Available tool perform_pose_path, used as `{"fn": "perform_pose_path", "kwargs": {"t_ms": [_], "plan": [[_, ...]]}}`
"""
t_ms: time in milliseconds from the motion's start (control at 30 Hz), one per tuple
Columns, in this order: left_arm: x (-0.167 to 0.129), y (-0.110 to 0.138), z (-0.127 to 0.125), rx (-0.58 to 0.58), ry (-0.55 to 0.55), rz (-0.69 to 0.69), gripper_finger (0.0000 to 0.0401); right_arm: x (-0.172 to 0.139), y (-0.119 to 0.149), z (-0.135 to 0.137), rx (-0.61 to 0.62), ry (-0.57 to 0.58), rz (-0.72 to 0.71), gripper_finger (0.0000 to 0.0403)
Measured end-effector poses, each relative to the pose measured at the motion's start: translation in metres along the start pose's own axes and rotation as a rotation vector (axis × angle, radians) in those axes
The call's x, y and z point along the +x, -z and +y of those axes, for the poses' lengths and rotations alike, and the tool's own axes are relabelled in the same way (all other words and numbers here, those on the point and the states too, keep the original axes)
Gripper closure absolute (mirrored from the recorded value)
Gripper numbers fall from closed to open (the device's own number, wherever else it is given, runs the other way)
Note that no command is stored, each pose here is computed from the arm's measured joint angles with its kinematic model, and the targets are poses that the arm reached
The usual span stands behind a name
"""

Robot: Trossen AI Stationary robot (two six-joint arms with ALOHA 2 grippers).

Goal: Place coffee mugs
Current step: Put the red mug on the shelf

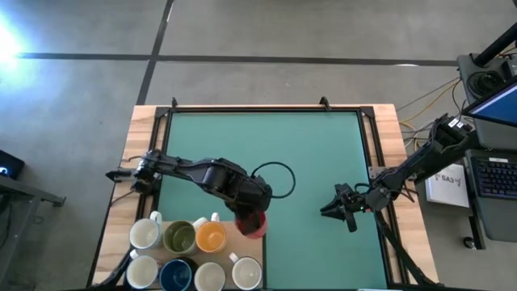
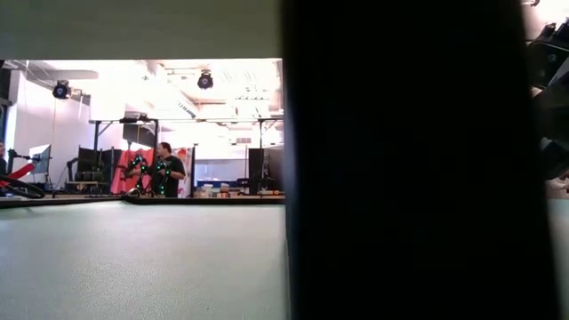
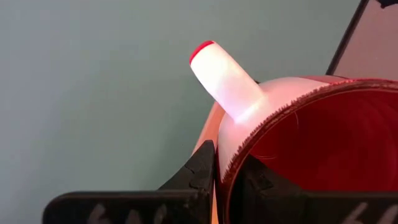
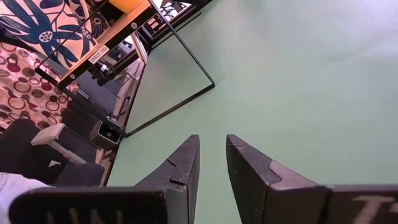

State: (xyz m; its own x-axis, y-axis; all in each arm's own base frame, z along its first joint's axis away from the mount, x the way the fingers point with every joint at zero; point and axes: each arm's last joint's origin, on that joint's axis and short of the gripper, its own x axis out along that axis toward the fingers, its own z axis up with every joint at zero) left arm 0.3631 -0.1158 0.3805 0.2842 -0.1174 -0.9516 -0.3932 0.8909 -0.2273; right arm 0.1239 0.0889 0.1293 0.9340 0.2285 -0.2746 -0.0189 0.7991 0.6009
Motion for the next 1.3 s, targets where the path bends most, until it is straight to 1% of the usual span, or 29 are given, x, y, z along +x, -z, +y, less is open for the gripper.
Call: {"fn": "perform_pose_path", "kwargs": {"t_ms": [100,367,667,867,967,1300], "plan": [[0.002,0.004,-0.003,0.009,0.009,0.019,0.0391,0.0,0.0,0.0,0.0,0.0,0.0,0.0335],[0.004,0.013,-0.013,-0.019,0.016,0.039,0.0391,0.0,0.0,0.0,0.0,0.0,0.0,0.0335],[0.019,0.02,-0.014,-0.035,-0.019,0.098,0.0391,0.0,0.0,0.0,0.0,0.0,0.0,0.0335],[0.02,0.021,-0.015,-0.034,-0.025,0.096,0.0391,0.0,0.0,0.0,0.0,0.0,0.0,0.0335],[0.022,0.023,-0.016,-0.03,-0.046,0.084,0.0391,0.0,0.0,0.0,0.0,0.0,0.0,0.0335],[0.026,0.03,-0.022,-0.015,-0.071,0.078,0.0391,0.0,0.0,0.0,0.0,0.0,0.0,0.0335]]}}
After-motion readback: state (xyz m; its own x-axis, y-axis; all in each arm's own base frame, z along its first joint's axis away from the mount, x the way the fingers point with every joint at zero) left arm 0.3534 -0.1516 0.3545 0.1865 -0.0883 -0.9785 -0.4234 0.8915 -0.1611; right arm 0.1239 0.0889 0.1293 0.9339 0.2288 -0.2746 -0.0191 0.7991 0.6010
